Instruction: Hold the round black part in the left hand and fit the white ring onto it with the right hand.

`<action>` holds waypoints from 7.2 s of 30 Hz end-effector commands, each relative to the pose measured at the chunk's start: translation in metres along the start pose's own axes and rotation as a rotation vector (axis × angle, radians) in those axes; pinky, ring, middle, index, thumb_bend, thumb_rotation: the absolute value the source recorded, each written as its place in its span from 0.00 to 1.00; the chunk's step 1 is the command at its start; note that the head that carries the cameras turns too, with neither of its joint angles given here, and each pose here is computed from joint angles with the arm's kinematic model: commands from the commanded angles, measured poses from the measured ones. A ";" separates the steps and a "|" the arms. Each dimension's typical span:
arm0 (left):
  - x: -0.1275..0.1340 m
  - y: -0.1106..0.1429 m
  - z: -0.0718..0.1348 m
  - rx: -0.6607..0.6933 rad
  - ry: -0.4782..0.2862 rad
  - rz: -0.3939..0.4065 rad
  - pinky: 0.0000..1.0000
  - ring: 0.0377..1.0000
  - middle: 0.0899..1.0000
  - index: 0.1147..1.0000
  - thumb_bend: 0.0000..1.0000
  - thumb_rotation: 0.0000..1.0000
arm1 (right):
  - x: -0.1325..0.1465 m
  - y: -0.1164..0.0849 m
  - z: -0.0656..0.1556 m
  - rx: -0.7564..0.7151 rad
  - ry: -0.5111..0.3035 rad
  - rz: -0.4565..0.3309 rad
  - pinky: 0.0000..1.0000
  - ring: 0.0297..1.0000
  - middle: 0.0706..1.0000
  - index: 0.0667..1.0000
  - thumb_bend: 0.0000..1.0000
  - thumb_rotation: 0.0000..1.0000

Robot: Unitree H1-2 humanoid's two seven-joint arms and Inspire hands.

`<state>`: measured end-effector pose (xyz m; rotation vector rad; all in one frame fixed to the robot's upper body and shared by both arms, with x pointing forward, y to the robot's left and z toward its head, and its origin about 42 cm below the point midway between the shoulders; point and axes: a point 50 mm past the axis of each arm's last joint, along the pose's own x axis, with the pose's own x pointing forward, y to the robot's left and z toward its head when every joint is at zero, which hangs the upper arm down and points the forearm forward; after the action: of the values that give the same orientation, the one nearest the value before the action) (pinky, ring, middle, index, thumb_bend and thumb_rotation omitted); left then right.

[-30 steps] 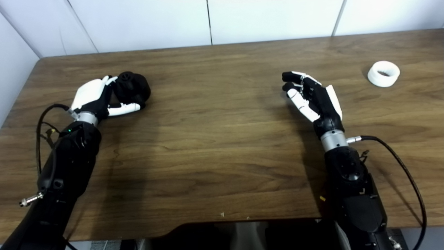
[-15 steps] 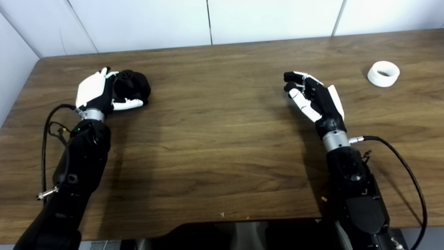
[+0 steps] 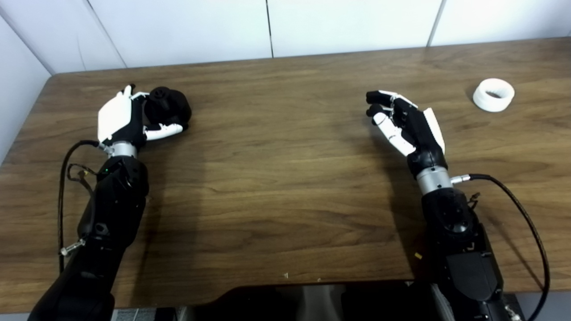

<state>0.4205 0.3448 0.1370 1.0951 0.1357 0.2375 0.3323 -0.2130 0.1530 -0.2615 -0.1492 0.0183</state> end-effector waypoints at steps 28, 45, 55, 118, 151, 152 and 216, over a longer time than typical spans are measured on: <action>-0.007 -0.012 0.030 -0.063 -0.085 -0.041 1.00 1.00 1.00 0.63 1.00 0.34 | 0.015 -0.009 0.025 -0.016 -0.096 -0.008 0.68 0.70 0.75 0.70 0.51 0.66; -0.021 -0.031 0.054 -0.116 -0.163 -0.140 1.00 1.00 1.00 0.62 0.99 0.35 | 0.015 -0.014 0.028 -0.018 -0.098 -0.014 0.69 0.71 0.75 0.70 0.52 0.66; -0.031 -0.035 0.075 -0.162 -0.247 -0.212 1.00 1.00 1.00 0.61 0.99 0.36 | 0.017 -0.017 0.029 -0.034 -0.107 -0.024 0.68 0.71 0.75 0.71 0.53 0.70; -0.082 -0.073 0.167 -0.193 -0.636 -0.465 1.00 1.00 1.00 0.63 1.00 0.36 | 0.019 -0.033 0.033 -0.012 -0.129 -0.065 0.71 0.72 0.76 0.71 0.55 0.66; -0.127 -0.080 0.182 -0.248 -0.797 -0.570 1.00 1.00 1.00 0.59 1.00 0.32 | 0.015 -0.032 0.034 -0.004 -0.136 -0.072 0.71 0.71 0.75 0.70 0.55 0.65; -0.128 -0.079 0.181 -0.250 -0.796 -0.572 1.00 1.00 1.00 0.60 1.00 0.31 | 0.015 -0.031 0.034 -0.004 -0.135 -0.073 0.71 0.71 0.75 0.70 0.55 0.65; -0.111 -0.058 0.152 -0.256 -0.788 -0.563 1.00 1.00 1.00 0.58 1.00 0.24 | 0.095 -0.192 0.078 -1.138 0.060 -0.204 0.74 0.82 0.79 0.78 0.71 0.46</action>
<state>0.3481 0.1536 0.1402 0.7845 -0.2409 -0.6896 0.4072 -0.3669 0.2560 -1.3445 -0.0600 -0.2038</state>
